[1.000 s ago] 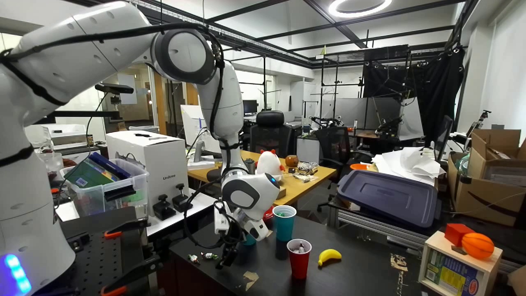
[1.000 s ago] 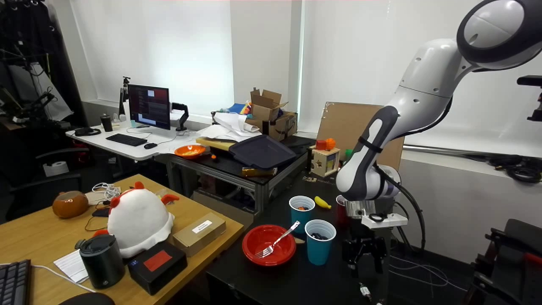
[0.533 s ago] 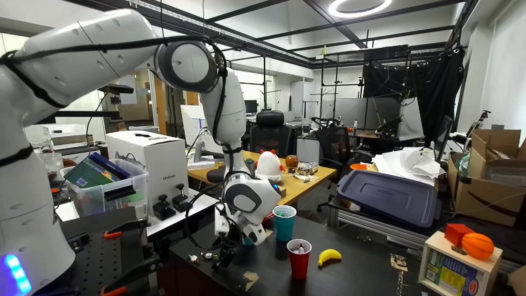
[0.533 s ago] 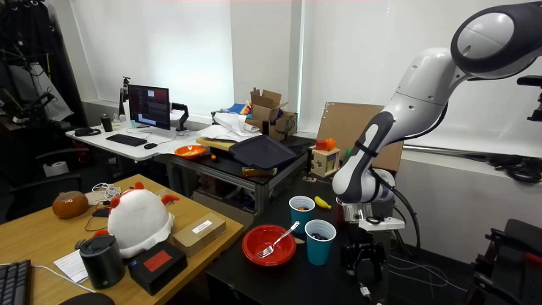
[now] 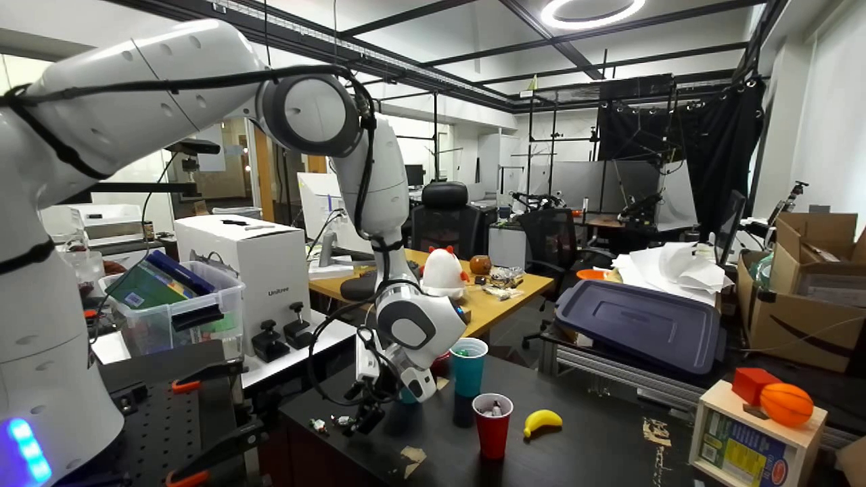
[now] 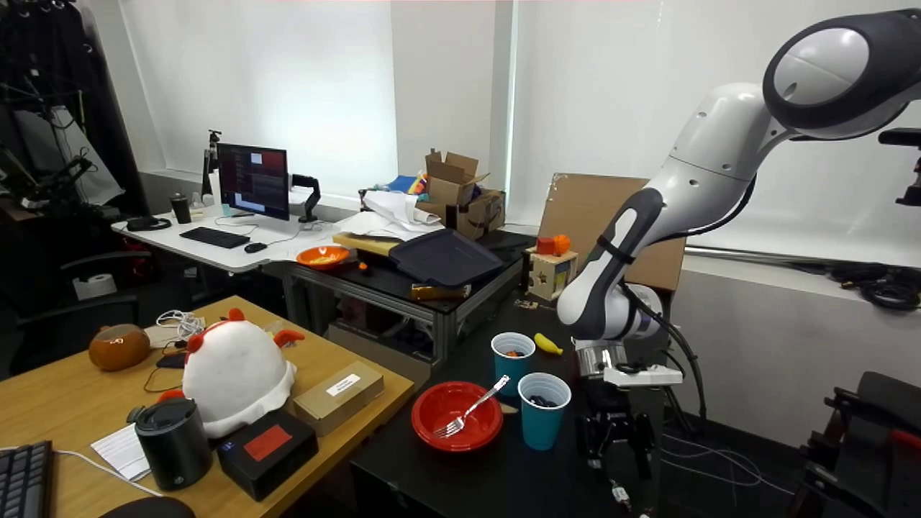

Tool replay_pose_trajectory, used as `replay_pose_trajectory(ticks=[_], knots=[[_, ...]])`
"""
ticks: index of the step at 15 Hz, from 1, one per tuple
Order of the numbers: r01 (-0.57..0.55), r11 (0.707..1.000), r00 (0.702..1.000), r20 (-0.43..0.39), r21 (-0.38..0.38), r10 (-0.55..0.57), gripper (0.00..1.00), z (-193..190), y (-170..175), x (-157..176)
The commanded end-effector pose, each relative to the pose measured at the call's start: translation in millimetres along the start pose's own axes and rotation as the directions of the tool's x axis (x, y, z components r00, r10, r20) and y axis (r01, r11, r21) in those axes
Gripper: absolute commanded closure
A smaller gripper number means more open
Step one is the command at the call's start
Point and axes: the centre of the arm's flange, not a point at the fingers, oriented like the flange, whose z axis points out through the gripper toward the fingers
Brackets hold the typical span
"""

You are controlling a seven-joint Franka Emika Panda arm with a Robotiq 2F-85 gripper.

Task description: Pick up the sweet on the table and put it in the red cup

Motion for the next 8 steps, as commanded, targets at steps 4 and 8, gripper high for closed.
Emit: replay_pose_trajectory(ticks=[4,8], knots=[[-0.126,0.991,0.992,-0.021,-0.051,0.125,0.0,1,-15,10],[-0.171,0.982,0.985,0.0,-0.082,0.171,0.0,8,-19,12]])
